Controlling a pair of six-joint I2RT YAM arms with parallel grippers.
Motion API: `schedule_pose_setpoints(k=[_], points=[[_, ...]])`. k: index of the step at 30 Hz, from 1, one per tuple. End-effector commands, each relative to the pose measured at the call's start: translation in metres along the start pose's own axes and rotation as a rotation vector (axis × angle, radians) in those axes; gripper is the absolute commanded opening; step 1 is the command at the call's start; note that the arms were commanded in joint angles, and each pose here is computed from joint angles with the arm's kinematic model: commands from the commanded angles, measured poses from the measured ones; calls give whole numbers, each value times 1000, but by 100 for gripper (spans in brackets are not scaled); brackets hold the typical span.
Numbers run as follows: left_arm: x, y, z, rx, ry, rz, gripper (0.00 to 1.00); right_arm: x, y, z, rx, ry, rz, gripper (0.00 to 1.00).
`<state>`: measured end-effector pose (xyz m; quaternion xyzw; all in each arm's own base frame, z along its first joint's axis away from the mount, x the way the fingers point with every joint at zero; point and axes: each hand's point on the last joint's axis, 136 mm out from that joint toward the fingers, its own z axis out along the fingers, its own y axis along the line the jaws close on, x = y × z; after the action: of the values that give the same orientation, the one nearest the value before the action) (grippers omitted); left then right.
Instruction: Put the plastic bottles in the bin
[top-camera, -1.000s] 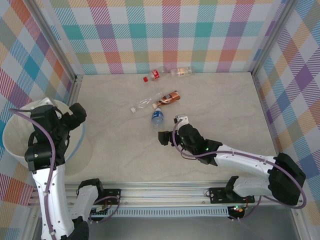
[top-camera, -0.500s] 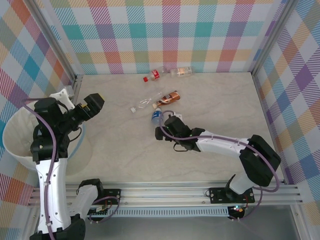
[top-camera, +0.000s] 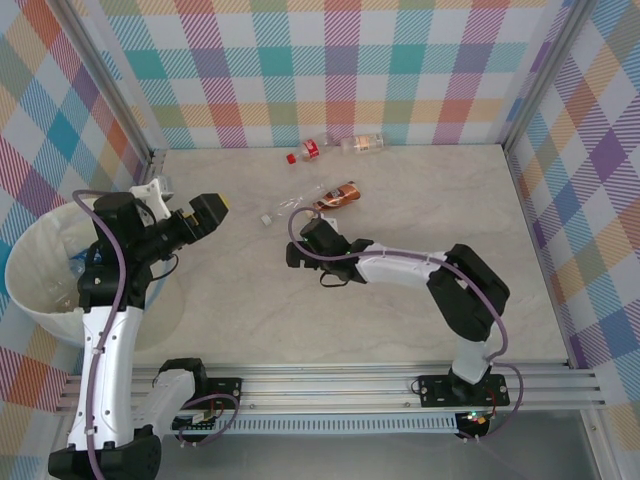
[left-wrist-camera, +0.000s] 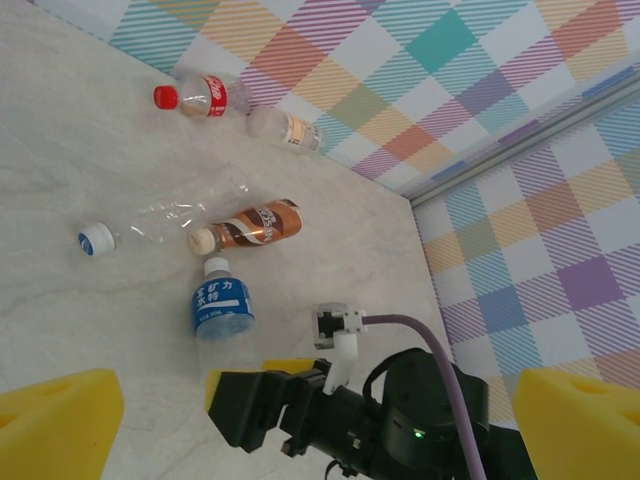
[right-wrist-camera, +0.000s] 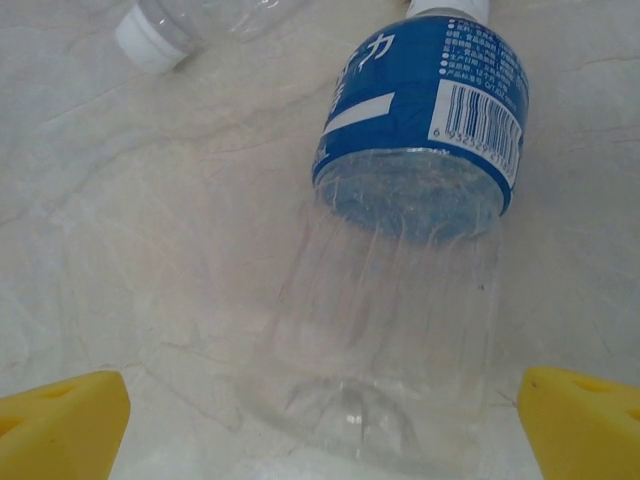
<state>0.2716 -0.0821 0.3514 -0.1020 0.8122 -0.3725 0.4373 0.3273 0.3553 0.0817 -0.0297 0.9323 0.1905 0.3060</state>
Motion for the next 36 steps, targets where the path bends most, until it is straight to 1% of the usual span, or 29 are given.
schedule_pose_setpoints(k=[1, 3, 4, 6, 7, 9, 14, 18, 21, 25, 28, 32, 36], points=[[2, -9, 4, 44, 5, 31, 100, -5, -11, 13, 106, -18, 30, 100], [5, -10, 6, 49, 17, 31, 100, -3, -17, 22, 150, -13, 25, 100], [6, -11, 8, 51, 24, 30, 100, -1, -19, 27, 165, -11, 21, 97], [10, -12, 12, 53, 37, 29, 100, 3, -21, 35, 175, -8, 13, 90], [12, -12, 14, 55, 46, 28, 100, 4, -22, 37, 171, -10, 13, 85], [16, -15, 19, 58, 65, 32, 100, 7, -20, 37, 146, -12, 13, 77], [31, -21, 38, 44, 118, 54, 100, 4, -20, 18, 87, -65, -11, 64], [44, -20, 55, 17, 165, 64, 100, 1, -6, -9, -67, -128, -73, 56], [53, -17, 67, -6, 189, 63, 100, 7, 0, -31, -153, -154, -128, 52], [66, -17, 81, 9, 225, 44, 100, 17, 14, -61, -264, -187, -202, 49], [77, -19, 90, 30, 262, 37, 100, 22, 24, -84, -335, -214, -249, 49], [94, -24, 100, 52, 318, 25, 97, 27, 39, -113, -444, -239, -306, 48], [108, -15, 110, 9, 355, -2, 96, 33, 49, -131, -531, -237, -347, 48]])
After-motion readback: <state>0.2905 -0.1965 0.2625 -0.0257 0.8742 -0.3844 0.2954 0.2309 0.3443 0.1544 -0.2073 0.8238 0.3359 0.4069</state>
